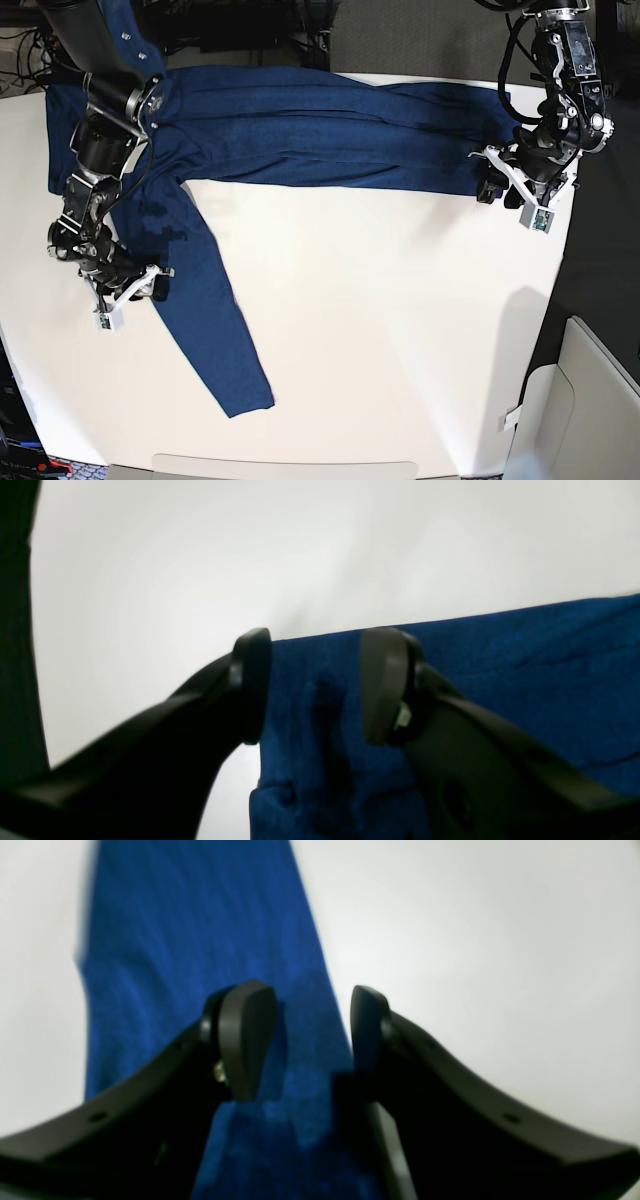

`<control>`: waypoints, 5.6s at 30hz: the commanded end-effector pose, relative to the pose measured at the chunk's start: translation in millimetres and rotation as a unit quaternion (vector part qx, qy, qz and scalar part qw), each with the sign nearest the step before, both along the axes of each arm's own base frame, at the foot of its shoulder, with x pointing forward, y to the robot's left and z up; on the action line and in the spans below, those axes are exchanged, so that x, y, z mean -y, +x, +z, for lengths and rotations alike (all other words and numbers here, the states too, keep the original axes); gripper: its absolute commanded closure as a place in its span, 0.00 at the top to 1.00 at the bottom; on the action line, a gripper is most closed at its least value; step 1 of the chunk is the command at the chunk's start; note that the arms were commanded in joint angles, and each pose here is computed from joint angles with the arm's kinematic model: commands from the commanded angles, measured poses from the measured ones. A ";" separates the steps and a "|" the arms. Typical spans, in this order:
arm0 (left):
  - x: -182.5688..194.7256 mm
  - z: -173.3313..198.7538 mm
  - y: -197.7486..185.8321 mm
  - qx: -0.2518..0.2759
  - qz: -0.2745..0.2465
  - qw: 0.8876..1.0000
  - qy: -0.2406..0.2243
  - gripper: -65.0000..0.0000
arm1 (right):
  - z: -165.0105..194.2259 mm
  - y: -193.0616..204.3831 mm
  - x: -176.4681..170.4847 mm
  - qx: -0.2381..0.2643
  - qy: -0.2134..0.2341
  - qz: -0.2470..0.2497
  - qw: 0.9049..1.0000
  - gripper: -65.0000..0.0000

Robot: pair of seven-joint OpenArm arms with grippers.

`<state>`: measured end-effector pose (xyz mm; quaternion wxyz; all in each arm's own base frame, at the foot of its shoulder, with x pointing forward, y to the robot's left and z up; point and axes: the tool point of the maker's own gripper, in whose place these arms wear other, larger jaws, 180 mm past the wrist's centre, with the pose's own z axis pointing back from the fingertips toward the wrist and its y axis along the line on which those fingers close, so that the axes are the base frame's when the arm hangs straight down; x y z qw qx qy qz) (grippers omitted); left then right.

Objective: Fold the T-shirt properly
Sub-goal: 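Grasp the loose sleeve cuff with the right gripper, then lay the sleeve across the folded body with the right gripper, then release the sleeve and withdraw the right gripper toward the collar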

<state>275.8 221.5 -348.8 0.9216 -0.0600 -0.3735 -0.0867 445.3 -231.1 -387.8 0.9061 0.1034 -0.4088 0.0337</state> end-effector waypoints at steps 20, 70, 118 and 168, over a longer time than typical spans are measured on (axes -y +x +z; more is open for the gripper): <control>-2.5 13.0 7.5 0.023 -0.005 1.000 0.005 0.44 | 29.5 -56.1 -96.5 -0.019 0.043 0.142 0.989 0.04; 10.5 1.3 -2.0 0.010 -0.001 1.000 -0.017 0.44 | 58.2 -94.5 -100.3 0.027 0.017 0.177 0.984 0.27; -34.7 14.1 -3.2 0.028 0.064 0.998 -0.003 0.44 | 118.2 -173.4 -405.3 0.047 0.190 0.515 0.835 0.01; -69.0 -17.8 -46.9 -0.077 0.108 0.991 0.011 0.58 | 86.2 -140.6 -159.1 0.063 -0.018 0.343 0.937 0.41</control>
